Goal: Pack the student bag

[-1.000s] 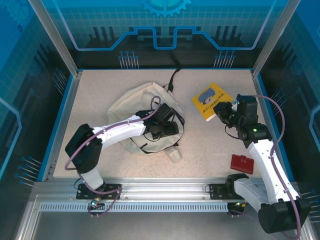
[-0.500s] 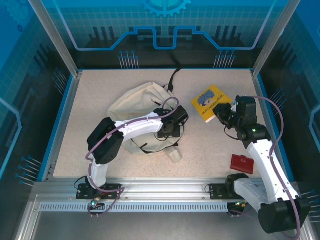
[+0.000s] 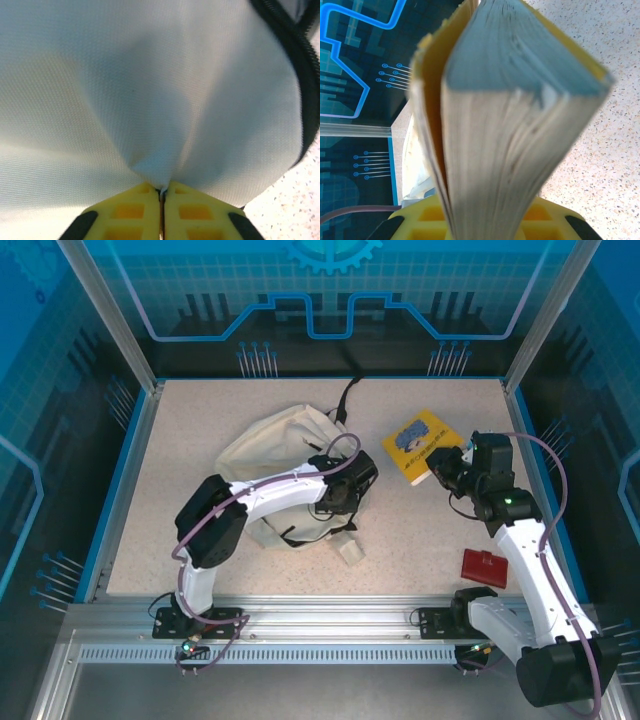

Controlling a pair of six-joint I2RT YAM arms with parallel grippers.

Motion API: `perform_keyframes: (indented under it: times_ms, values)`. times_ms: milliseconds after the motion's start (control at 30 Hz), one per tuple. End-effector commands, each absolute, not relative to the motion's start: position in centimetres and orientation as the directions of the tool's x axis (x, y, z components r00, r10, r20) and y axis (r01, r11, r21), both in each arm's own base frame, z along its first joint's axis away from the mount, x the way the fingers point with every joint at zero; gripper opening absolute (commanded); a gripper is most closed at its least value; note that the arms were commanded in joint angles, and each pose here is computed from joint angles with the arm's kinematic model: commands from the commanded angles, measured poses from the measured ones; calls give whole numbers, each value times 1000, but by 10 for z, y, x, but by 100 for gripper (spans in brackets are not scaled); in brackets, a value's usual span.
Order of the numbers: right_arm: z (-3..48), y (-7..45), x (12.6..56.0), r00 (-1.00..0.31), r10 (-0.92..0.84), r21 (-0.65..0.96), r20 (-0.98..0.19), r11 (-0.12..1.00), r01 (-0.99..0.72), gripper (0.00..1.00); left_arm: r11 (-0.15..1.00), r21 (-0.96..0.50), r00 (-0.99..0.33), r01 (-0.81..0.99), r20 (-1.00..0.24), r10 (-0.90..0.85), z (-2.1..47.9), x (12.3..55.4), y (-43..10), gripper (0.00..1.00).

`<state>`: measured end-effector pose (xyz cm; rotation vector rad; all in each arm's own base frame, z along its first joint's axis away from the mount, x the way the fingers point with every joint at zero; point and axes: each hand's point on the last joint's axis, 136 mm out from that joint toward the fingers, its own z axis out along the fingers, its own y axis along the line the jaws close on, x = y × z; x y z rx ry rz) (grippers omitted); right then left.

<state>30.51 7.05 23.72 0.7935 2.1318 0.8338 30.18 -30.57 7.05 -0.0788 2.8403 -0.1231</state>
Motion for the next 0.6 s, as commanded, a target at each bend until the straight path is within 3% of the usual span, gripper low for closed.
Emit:
perform_keyframes:
  times_ms: [0, 300, 567]
  values:
    - [261, 70, 309, -530, 734, 778, -424, 595, 202, 12, 988, -151, -934, -36, -346, -87, 102, 307, -304, 1]
    - [256, 72, 301, -562, 703, 756, -435, 624, 195, 12, 962, -273, -896, 25, -433, -100, 164, 325, -288, 0]
    - [233, 93, 287, -675, 626, 761, -391, 632, 146, 9, 945, -320, -803, 72, -581, -136, 244, 346, -251, 0]
